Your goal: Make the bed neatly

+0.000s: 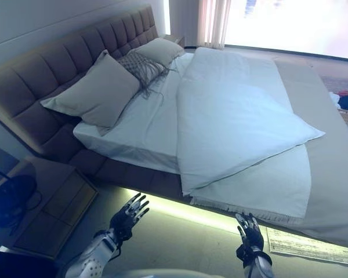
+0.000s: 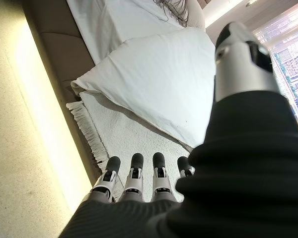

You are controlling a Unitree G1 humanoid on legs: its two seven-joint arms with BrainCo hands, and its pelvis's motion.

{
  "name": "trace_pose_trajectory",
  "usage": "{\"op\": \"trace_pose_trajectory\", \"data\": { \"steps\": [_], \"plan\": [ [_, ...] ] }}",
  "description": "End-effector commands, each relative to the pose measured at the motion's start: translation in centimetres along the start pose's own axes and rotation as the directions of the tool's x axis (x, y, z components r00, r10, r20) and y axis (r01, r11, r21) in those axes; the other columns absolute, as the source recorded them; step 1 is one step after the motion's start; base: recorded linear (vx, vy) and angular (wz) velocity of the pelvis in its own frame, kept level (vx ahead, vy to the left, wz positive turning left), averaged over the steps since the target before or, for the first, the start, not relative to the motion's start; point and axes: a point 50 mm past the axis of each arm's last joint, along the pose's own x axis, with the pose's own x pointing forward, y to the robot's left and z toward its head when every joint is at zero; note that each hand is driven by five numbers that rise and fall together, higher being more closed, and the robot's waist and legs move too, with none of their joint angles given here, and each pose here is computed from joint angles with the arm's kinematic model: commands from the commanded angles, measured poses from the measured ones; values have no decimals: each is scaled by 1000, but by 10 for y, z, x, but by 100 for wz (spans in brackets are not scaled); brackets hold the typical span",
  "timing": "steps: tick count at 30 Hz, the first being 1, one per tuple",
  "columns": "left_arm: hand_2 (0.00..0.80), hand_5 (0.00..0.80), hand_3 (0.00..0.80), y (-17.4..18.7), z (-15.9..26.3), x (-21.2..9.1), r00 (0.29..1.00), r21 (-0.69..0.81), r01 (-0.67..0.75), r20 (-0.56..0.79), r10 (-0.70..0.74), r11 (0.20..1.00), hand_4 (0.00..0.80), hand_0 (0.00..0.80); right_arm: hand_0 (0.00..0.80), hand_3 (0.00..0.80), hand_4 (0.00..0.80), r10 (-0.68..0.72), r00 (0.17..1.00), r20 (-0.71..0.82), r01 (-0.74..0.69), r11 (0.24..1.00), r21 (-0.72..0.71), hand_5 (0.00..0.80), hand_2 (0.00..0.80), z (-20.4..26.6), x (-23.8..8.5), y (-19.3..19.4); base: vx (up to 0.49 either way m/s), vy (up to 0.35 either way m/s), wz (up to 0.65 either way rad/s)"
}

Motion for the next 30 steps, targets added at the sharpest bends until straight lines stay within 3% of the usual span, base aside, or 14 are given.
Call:
{"op": "trace_pose_trajectory", "data": {
  "steps": [1,20,30],
  "plan": [
    [0,0,0,-3,24,6,996,56,49,76,-54,997,0,0,0,0,0,72,991,115,-75,997,25,0,0,23,6,18,0,0,0],
    [0,0,0,0,25,4,997,84,25,75,-32,996,0,0,0,0,0,68,991,112,-72,997,29,0,0,23,6,17,0,0,0],
    [0,0,0,5,21,-2,995,15,-3,96,2,1000,0,0,0,0,0,87,994,72,-85,996,-23,0,0,25,6,10,13,-25,0]
  ]
}}
